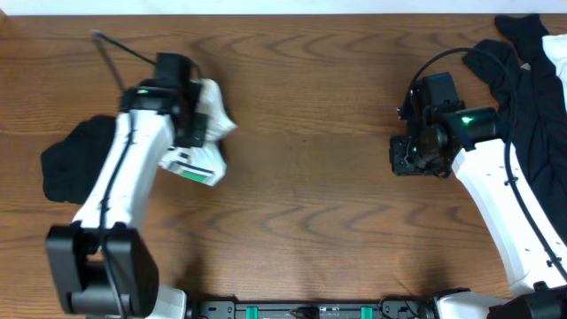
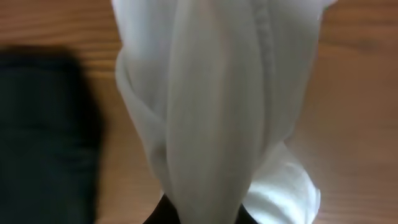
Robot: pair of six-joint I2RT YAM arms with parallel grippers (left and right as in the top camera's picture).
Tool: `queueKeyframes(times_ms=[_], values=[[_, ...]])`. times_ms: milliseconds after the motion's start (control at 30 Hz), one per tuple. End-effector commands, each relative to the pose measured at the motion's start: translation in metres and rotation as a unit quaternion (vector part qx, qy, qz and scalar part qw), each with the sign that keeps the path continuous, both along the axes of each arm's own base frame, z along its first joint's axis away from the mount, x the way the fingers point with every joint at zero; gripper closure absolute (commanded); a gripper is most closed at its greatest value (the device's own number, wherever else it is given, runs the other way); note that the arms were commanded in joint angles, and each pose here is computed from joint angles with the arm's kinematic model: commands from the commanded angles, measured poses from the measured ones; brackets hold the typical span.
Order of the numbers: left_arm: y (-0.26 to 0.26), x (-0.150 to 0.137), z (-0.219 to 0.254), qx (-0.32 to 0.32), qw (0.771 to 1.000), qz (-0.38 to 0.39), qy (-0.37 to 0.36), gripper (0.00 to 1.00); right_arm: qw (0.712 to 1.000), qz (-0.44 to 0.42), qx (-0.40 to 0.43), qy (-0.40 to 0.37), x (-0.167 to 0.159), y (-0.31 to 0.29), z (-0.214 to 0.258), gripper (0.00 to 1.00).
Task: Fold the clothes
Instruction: 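Carry the folded white bundle left with the left gripper onto the black cloth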
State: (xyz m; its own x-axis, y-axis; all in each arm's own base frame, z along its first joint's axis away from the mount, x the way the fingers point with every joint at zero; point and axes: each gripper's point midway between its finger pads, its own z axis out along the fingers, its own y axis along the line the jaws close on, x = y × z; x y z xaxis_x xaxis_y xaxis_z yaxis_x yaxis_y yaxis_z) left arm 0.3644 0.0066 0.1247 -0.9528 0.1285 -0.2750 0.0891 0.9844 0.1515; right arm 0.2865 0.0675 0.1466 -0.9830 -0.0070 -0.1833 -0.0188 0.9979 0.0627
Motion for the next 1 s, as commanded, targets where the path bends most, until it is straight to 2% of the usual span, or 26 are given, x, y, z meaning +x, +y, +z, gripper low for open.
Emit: queueKeyframes(times_ms=[0, 167, 300, 433, 967], values=[[0.041, 0.008, 0.028, 0.042, 0.998, 0.030, -0.040, 0.94, 1.000, -0.001, -0.013, -0.011, 0.002, -0.007, 0.005, 0.70], [0.085, 0.012, 0.036, 0.043, 0.993, 0.089, -0.067, 0.94, 1.000, -0.001, -0.013, -0.011, 0.002, -0.007, 0.005, 0.70], [0.103, 0.021, 0.041, 0.022, 0.989, 0.109, -0.099, 0.94, 1.000, -0.001, -0.013, -0.011, 0.002, -0.007, 0.005, 0.70], [0.125, 0.025, 0.047, 0.028, 0.983, 0.133, -0.121, 0.94, 1.000, -0.001, -0.013, -0.011, 0.002, -0.007, 0.005, 0.70], [0.178, 0.015, 0.042, 0.013, 0.972, 0.194, -0.135, 0.94, 1.000, 0.008, -0.016, -0.006, -0.001, -0.008, 0.005, 0.70]])
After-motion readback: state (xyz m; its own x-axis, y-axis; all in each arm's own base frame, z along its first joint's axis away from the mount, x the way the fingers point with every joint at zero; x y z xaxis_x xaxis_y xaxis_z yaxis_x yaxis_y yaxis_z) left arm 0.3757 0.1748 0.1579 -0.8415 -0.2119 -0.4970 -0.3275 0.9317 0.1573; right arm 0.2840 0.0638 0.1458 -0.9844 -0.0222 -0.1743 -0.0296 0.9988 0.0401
